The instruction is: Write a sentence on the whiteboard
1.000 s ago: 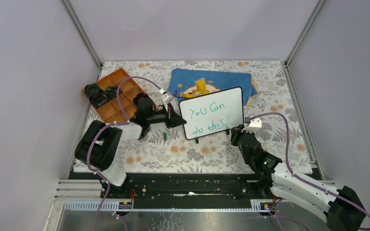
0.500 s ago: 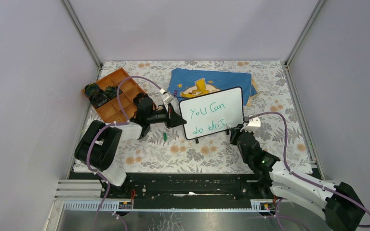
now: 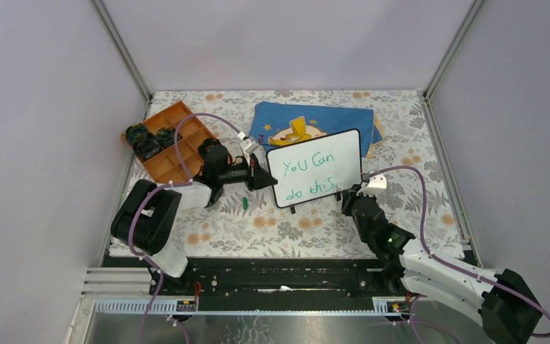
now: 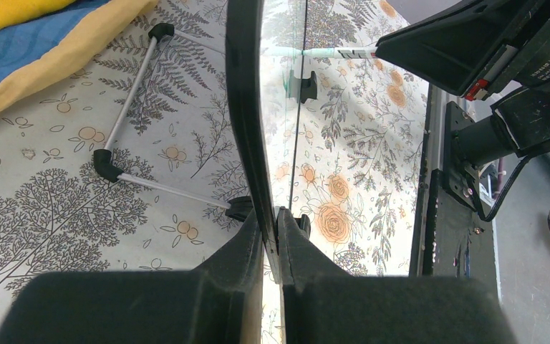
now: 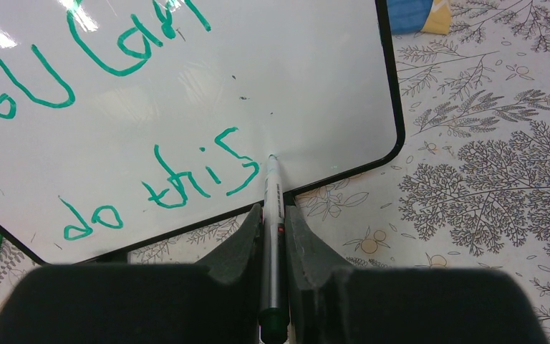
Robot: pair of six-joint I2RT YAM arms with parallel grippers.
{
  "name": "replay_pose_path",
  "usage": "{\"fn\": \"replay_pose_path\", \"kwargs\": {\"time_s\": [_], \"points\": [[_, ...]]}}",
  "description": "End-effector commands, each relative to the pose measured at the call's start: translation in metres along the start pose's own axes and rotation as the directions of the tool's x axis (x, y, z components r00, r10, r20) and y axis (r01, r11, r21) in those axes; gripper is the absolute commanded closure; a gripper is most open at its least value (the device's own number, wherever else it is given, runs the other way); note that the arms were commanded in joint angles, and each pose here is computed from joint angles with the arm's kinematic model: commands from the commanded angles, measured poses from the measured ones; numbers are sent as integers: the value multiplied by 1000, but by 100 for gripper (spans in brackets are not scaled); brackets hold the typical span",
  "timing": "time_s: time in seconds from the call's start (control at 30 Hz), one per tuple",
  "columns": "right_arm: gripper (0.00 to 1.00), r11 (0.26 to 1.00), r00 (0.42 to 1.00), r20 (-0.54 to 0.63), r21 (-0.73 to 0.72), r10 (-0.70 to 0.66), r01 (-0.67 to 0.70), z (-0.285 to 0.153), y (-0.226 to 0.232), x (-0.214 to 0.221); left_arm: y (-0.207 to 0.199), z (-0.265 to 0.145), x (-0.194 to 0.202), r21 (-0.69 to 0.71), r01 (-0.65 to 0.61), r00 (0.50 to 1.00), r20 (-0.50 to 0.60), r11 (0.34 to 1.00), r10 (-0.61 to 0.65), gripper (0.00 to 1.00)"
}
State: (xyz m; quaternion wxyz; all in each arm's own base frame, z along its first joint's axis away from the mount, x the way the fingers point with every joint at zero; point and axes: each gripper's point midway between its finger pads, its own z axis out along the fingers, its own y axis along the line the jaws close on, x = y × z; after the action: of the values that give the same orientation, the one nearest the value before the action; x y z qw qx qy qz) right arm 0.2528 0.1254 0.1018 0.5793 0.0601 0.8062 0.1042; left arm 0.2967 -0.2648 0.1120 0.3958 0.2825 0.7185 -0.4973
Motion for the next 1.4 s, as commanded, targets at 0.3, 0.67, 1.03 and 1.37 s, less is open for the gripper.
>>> {"fn": "replay_pose_path", "kwargs": {"time_s": [0.3,0.67,1.03,1.37], "points": [[100,999,1000,17,35,8,-9,1,-7,-4,10,-4,58,-68,75,985,-152,995,-85,100],[100,999,1000,7,34,14,-14,-1,-8,-3,10,-4,59,-70,76,984,-154,995,-86,100],[100,996,996,52,-54,68,-66,-16,9,-36,10,-4,59,-71,74,984,-156,995,-84,100],[100,983,994,65,-171,86,-73,-44,26,-72,10,-6,59,-81,71,984,-160,994,-83,100]]}}
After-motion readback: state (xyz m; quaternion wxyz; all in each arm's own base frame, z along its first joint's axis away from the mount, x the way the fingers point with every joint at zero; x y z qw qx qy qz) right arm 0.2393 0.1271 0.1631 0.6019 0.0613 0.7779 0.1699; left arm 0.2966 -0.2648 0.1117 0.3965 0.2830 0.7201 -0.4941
